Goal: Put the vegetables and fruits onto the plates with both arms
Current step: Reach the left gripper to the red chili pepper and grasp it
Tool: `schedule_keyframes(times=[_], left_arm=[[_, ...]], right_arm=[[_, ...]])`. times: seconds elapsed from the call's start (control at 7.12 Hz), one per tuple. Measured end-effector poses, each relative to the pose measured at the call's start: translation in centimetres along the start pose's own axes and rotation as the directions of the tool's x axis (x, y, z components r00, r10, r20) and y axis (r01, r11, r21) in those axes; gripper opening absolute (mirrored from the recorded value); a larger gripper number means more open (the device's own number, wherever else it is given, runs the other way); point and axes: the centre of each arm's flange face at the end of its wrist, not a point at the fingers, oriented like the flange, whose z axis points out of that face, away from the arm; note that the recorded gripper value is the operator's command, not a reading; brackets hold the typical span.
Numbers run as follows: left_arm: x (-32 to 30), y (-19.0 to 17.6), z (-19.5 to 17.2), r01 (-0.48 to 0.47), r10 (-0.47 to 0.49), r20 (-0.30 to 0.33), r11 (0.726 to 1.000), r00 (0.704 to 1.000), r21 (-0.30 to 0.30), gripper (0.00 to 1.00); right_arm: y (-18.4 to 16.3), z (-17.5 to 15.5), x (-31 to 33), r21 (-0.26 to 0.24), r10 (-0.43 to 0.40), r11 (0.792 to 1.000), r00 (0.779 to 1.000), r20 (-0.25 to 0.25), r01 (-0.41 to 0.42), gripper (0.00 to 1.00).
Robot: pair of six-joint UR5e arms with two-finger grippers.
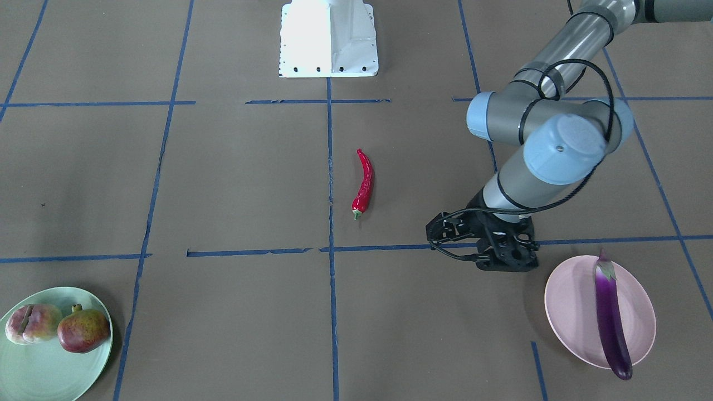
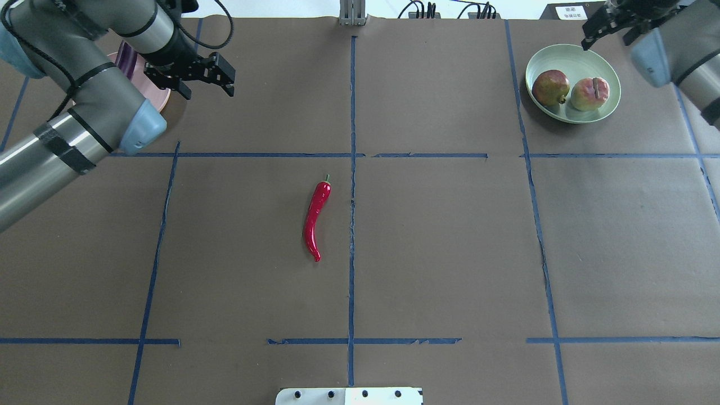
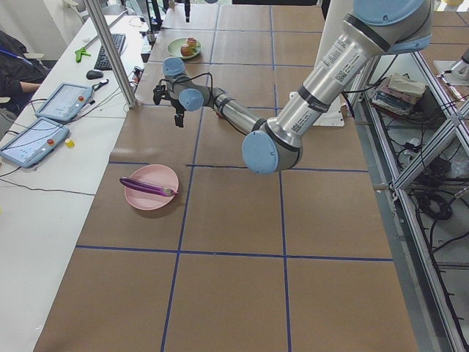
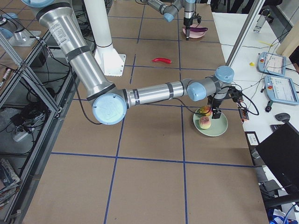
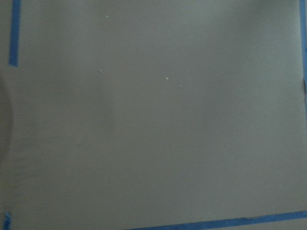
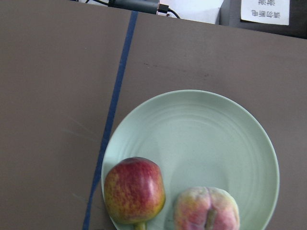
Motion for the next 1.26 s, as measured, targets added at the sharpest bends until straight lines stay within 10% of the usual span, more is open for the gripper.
schedule_keyframes(times=[0.7,1.26], left_arm=[[12.1,11.2,8.3,-0.064,0.063,0.039,0.998,0.997,0.028,0.83],[13.6,14.9,10.8,-0.088,0.087,0.060,0.996,0.994,0.013,0.03]], right_arm=[[22.5,-1.1,11.7,-0.040,0.095,0.995,0.995,-0.038,-0.096,1.00],[24.2,-1.3,11.9,-0.043,0.099,0.994,0.994,-0.040,-0.100,1.00]])
